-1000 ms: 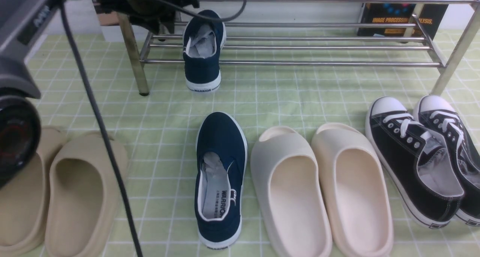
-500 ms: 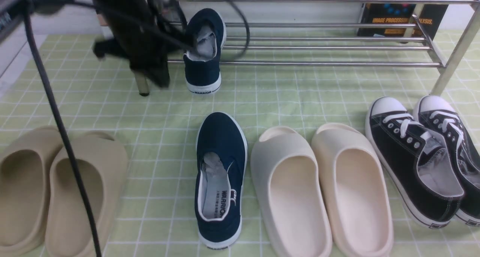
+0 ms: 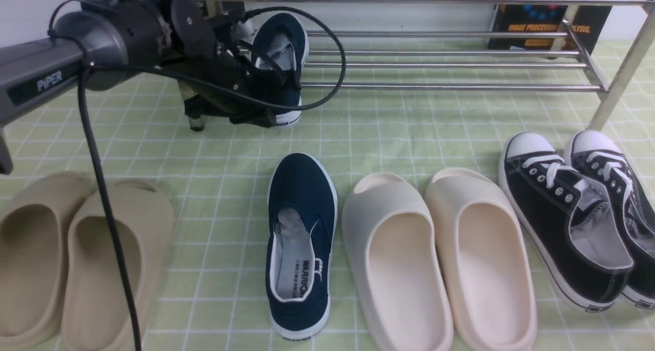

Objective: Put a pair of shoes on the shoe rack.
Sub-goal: Use the left arm to put a shoe into the shoe rack

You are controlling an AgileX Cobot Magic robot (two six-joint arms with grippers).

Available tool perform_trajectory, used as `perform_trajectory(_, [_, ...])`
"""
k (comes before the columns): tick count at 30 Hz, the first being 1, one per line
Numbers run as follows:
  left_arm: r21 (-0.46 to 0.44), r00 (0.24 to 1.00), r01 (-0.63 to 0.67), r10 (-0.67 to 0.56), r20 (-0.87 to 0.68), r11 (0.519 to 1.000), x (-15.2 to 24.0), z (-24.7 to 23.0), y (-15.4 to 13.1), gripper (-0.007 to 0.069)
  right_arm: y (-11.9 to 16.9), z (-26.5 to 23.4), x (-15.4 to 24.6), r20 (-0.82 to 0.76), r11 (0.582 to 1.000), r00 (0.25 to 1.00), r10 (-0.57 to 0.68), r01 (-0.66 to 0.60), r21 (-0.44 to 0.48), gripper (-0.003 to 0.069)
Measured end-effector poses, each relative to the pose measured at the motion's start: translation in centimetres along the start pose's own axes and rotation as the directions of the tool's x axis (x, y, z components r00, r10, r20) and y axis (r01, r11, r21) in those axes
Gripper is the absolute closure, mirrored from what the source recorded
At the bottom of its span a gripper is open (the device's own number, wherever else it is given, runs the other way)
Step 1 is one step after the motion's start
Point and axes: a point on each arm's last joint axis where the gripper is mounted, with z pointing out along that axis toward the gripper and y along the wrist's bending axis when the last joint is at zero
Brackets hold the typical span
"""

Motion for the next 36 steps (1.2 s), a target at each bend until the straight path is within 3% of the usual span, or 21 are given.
perform_trajectory(8, [0.008, 0.999, -0.016, 0.016, 0.038, 1.0, -2.3, 0.9, -0.8, 0.0638, 0.0, 0.0, 0.0, 0.0, 1.0, 1.0, 0.0, 0.0, 0.0, 0.0413])
perform_trajectory(15, [-0.075, 0.992, -0.009, 0.019, 0.127, 0.997, -4.9, -0.4, -0.3, 0.0638, 0.0, 0.0, 0.0, 0.0, 1.0, 1.0, 0.0, 0.0, 0.0, 0.0413])
perform_trajectory(27, [-0.127, 0.996, -0.008, 0.02, 0.09, 0.992, -4.4, 2.3, 1.0, 0.0638, 0.0, 0.0, 0.0, 0.0, 1.0, 1.0, 0.0, 0.0, 0.0, 0.0413])
perform_trajectory(31, [-0.131, 0.994, -0.02, 0.033, 0.1, 0.991, -4.8, 0.3, 0.5, 0.0638, 0.0, 0.0, 0.0, 0.0, 1.0, 1.0, 0.0, 0.0, 0.0, 0.0413])
perform_trajectory(36, [-0.15, 0.991, -0.083, 0.098, 0.096, 0.985, -5.1, -6.0, -0.9, 0.0638, 0.0, 0.0, 0.0, 0.0, 1.0, 1.0, 0.0, 0.0, 0.0, 0.0413])
